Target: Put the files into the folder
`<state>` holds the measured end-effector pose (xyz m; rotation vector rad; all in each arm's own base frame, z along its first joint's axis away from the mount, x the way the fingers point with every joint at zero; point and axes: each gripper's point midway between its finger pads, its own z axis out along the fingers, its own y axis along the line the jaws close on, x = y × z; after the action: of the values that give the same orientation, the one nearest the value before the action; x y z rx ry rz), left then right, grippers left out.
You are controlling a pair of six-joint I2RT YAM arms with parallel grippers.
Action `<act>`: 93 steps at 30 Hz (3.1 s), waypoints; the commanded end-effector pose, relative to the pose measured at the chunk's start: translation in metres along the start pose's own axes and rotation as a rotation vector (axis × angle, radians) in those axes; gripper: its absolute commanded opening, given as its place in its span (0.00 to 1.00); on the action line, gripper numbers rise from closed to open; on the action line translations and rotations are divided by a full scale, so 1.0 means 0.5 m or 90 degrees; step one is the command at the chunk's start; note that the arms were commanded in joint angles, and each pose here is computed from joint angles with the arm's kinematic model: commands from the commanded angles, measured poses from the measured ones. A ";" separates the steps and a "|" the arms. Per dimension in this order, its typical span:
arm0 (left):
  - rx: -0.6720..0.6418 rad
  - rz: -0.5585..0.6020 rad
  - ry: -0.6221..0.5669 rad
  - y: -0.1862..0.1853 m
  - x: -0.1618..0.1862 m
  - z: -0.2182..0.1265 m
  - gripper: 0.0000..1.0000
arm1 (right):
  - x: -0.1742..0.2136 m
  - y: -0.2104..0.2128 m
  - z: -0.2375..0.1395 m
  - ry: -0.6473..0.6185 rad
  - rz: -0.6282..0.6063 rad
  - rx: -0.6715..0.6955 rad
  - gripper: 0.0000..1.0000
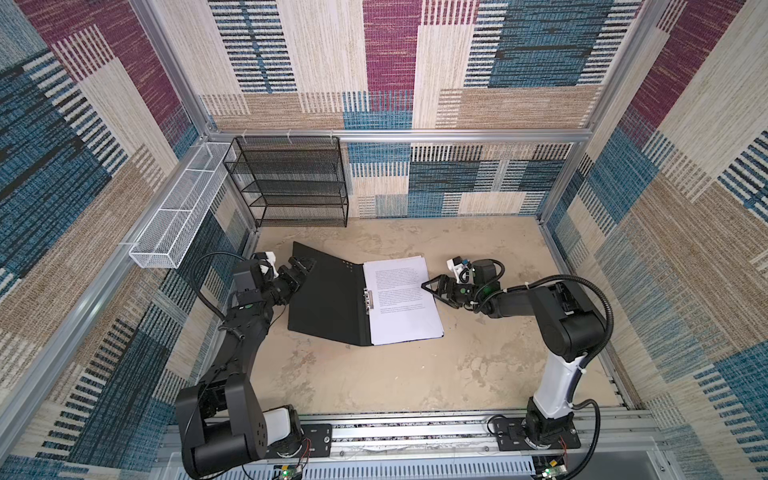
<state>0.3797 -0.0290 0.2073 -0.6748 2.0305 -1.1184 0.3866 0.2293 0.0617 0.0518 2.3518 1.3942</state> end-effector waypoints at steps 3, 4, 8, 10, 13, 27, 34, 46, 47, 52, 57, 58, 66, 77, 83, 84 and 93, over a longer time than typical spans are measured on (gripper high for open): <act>0.090 -0.019 0.061 -0.114 0.022 -0.009 1.00 | 0.033 -0.019 0.010 0.045 0.063 0.011 1.00; 0.099 -0.012 0.065 -0.131 0.024 -0.008 1.00 | 0.033 -0.021 0.010 0.045 0.064 0.011 1.00; 0.129 0.013 0.089 -0.196 0.048 0.003 1.00 | 0.029 -0.013 0.013 0.046 0.060 0.007 1.00; 0.142 0.023 0.107 -0.223 0.064 0.013 1.00 | 0.027 -0.008 0.014 0.047 0.057 0.002 1.00; 0.149 0.037 0.125 -0.251 0.088 0.033 1.00 | 0.024 0.001 0.016 0.052 0.059 -0.012 1.00; 0.136 0.059 0.264 -0.275 0.286 0.231 1.00 | -0.057 0.034 -0.062 -0.067 0.152 -0.036 1.00; 0.164 0.053 0.285 -0.303 0.294 0.273 0.99 | -0.102 -0.007 -0.152 -0.166 0.161 0.035 1.00; -0.194 0.176 0.286 0.006 0.238 0.255 0.98 | -0.042 0.008 -0.046 -0.043 0.001 0.134 1.00; -0.205 0.183 0.292 0.021 0.245 0.262 0.98 | -0.033 0.007 -0.035 -0.032 -0.003 0.135 0.99; -0.244 0.203 0.344 0.082 0.284 0.288 0.89 | -0.006 -0.010 -0.006 -0.005 -0.009 0.150 0.96; -0.243 0.206 0.401 0.107 0.339 0.316 0.81 | 0.013 -0.025 -0.004 0.002 0.000 0.150 0.92; -0.238 0.207 0.413 0.107 0.354 0.323 0.80 | 0.017 -0.026 -0.005 0.003 0.001 0.149 0.91; -0.184 0.199 0.441 0.052 0.431 0.339 0.78 | 0.022 -0.045 -0.074 -0.042 0.023 0.215 0.91; -0.170 0.199 0.357 -0.021 0.361 0.304 0.99 | -0.004 -0.037 -0.152 -0.119 0.018 0.266 1.00; -0.199 0.310 0.078 -0.099 0.140 0.183 0.99 | -0.170 0.083 -0.331 -0.332 -0.102 0.336 1.00; -0.239 0.320 0.017 -0.087 0.099 0.153 0.99 | -0.193 0.101 -0.376 -0.383 -0.118 0.368 1.00; -0.560 0.472 -0.267 0.112 -0.044 -0.021 0.99 | -0.210 0.093 -0.553 -0.677 -0.349 0.505 1.00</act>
<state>0.3760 -0.0258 0.1524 -0.4250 2.1922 0.0459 0.3760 0.0122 0.2284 0.3376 1.8012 0.1648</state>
